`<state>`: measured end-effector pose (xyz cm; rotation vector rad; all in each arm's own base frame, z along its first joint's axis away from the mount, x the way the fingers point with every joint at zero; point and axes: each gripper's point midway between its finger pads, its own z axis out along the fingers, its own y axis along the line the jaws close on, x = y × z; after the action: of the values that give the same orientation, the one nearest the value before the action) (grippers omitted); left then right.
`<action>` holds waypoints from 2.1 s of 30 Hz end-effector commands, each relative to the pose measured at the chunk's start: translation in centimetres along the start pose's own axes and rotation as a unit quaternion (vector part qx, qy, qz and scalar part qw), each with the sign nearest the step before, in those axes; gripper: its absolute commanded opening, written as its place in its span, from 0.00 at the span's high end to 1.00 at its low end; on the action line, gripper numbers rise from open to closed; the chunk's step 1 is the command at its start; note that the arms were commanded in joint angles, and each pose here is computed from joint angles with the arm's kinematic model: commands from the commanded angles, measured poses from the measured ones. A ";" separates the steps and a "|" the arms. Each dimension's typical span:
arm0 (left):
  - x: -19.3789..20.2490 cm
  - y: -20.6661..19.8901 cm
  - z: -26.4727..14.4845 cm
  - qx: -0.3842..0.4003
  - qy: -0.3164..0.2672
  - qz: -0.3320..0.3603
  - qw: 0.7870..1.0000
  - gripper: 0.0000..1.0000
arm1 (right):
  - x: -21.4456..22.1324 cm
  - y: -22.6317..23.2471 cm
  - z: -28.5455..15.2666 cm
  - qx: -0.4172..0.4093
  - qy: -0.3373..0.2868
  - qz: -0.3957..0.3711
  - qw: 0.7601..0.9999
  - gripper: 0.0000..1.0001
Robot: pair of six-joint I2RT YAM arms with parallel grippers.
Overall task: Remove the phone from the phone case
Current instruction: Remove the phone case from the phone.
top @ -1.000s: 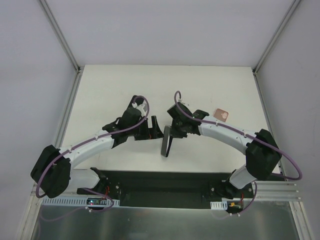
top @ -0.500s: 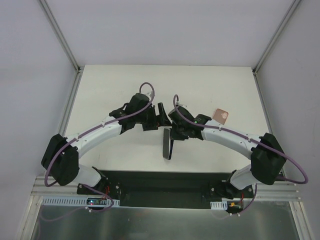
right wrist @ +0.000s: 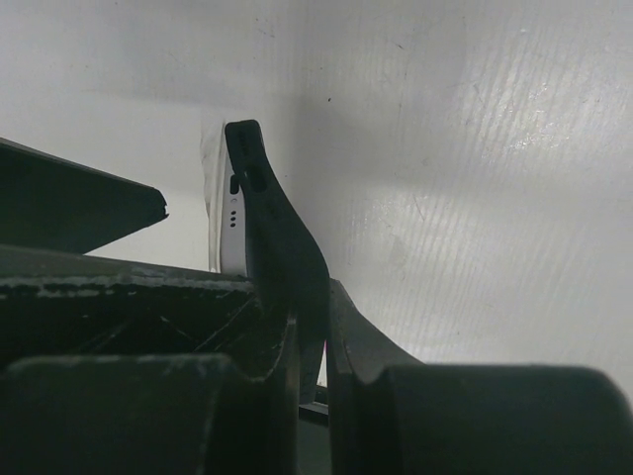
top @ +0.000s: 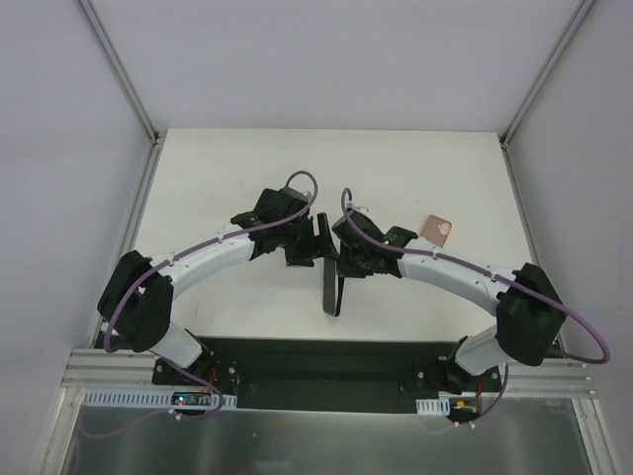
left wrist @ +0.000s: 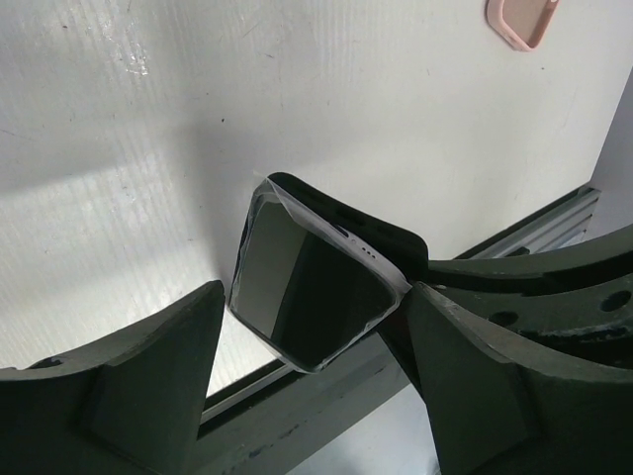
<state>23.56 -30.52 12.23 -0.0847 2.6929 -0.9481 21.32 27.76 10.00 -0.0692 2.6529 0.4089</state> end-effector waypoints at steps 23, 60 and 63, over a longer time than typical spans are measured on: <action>0.4 1.4 1.3 -0.079 0.011 0.051 0.995 0.55 | -3.1 1.5 -2.5 0.011 -0.071 -0.028 0.997 0.99; 3.7 6.8 5.0 -0.164 0.103 0.088 0.977 0.90 | -6.5 1.6 -6.2 -0.008 -0.178 -0.006 0.984 0.98; 4.0 6.7 5.4 -0.160 0.118 0.088 0.976 0.91 | -5.9 1.4 -5.4 0.003 -0.166 -0.011 0.986 0.99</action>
<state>24.36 -34.38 9.63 0.1297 2.7458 -0.8513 21.28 24.38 10.42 -0.1112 2.5637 0.1544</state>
